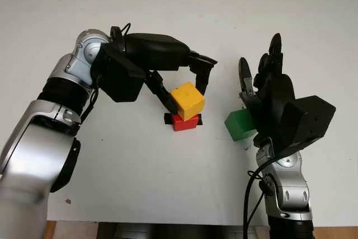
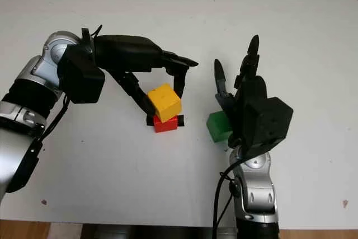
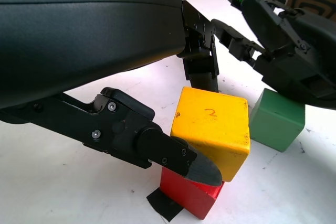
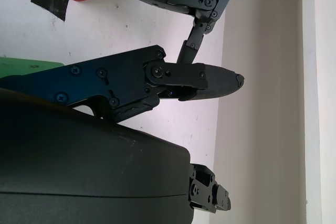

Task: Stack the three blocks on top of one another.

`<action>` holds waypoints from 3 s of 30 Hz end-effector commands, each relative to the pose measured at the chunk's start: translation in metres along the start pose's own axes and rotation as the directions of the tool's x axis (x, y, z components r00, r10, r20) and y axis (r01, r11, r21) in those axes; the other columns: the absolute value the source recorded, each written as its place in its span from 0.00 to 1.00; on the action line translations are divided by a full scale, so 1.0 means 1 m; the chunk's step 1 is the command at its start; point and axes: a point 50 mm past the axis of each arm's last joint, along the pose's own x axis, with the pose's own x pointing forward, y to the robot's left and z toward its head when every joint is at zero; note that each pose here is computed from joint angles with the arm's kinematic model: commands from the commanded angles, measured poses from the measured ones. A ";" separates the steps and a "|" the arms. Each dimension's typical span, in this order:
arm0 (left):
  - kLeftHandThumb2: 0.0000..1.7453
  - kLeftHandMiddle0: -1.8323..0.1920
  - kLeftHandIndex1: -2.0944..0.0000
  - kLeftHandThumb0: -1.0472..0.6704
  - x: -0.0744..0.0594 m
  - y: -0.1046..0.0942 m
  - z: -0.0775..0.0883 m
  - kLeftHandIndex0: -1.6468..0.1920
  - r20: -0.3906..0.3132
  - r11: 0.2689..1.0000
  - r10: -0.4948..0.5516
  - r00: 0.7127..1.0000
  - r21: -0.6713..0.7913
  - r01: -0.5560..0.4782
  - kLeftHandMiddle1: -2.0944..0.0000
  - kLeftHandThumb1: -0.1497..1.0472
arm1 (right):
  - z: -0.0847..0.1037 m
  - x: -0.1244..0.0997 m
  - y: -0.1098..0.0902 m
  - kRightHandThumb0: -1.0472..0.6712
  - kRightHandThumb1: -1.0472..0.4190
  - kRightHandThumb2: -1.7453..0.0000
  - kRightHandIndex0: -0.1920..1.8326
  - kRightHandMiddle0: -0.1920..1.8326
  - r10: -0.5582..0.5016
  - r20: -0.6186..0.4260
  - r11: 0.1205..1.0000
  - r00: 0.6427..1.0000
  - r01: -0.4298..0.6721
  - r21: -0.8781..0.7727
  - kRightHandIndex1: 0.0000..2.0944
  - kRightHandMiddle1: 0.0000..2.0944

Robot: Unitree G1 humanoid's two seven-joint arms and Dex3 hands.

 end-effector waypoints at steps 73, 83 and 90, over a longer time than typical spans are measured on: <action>0.07 1.00 1.00 0.09 -0.041 0.008 -0.014 1.00 -0.076 0.980 0.119 0.990 -0.153 -0.130 1.00 0.96 | 0.001 -0.001 -0.003 0.25 0.00 0.77 0.00 0.00 -0.009 0.005 1.000 1.000 0.009 -0.002 0.01 0.03; 0.38 1.00 1.00 0.11 -0.079 -0.027 -0.047 1.00 -0.260 0.530 0.637 0.726 -0.537 -0.656 1.00 1.00 | 0.008 0.000 -0.019 0.26 0.00 0.78 0.00 0.02 0.002 0.008 1.000 1.000 -0.001 -0.028 0.01 0.03; 0.39 1.00 1.00 0.17 -0.088 -0.065 -0.053 1.00 -0.395 0.295 0.688 0.609 -0.614 -0.732 1.00 1.00 | 0.032 0.003 -0.044 0.25 0.00 0.84 0.04 0.07 0.031 0.050 0.974 0.998 -0.019 -0.224 0.03 0.04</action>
